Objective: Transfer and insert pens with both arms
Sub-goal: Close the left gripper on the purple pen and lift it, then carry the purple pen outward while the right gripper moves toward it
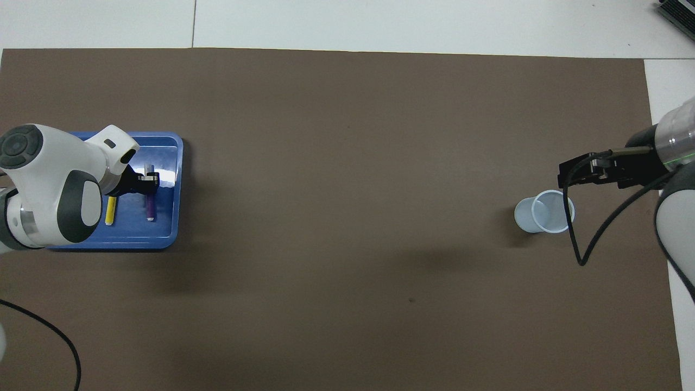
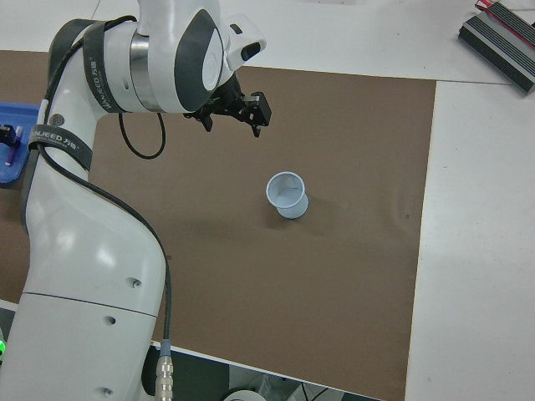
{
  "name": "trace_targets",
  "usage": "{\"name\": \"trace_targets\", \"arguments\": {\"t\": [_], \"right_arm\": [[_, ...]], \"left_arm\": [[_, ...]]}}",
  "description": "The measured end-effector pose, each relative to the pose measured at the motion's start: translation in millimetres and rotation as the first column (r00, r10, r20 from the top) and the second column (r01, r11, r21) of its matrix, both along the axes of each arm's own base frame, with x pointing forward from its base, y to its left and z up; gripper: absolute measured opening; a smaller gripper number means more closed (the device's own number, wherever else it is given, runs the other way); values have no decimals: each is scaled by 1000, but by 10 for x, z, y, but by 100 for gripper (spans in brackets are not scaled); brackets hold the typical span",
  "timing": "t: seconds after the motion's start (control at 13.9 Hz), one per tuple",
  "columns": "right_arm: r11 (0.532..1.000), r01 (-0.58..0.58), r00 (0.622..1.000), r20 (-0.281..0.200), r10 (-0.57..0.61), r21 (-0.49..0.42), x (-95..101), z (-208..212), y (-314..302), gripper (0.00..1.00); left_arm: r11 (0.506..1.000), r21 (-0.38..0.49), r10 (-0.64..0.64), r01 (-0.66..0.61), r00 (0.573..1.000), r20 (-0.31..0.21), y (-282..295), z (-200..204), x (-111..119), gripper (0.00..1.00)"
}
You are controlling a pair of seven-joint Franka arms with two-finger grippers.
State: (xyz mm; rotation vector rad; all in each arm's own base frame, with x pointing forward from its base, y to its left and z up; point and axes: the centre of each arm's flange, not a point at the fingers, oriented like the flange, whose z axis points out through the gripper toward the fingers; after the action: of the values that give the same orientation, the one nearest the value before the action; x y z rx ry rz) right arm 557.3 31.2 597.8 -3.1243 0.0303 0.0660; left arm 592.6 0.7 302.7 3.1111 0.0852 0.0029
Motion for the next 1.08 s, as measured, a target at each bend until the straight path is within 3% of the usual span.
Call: {"name": "trace_targets", "arguments": {"t": [0.5, 1.08], "right_arm": [[1000, 0, 1000, 0, 0, 0, 0, 0, 0, 100], [1000, -6, 1000, -1, 6, 0, -3, -1, 33, 100]], "left_arm": [[1000, -8, 1, -1, 997, -73, 0, 331, 87, 17], [996, -58, 66, -73, 991, -114, -27, 1359, -39, 17]]}}
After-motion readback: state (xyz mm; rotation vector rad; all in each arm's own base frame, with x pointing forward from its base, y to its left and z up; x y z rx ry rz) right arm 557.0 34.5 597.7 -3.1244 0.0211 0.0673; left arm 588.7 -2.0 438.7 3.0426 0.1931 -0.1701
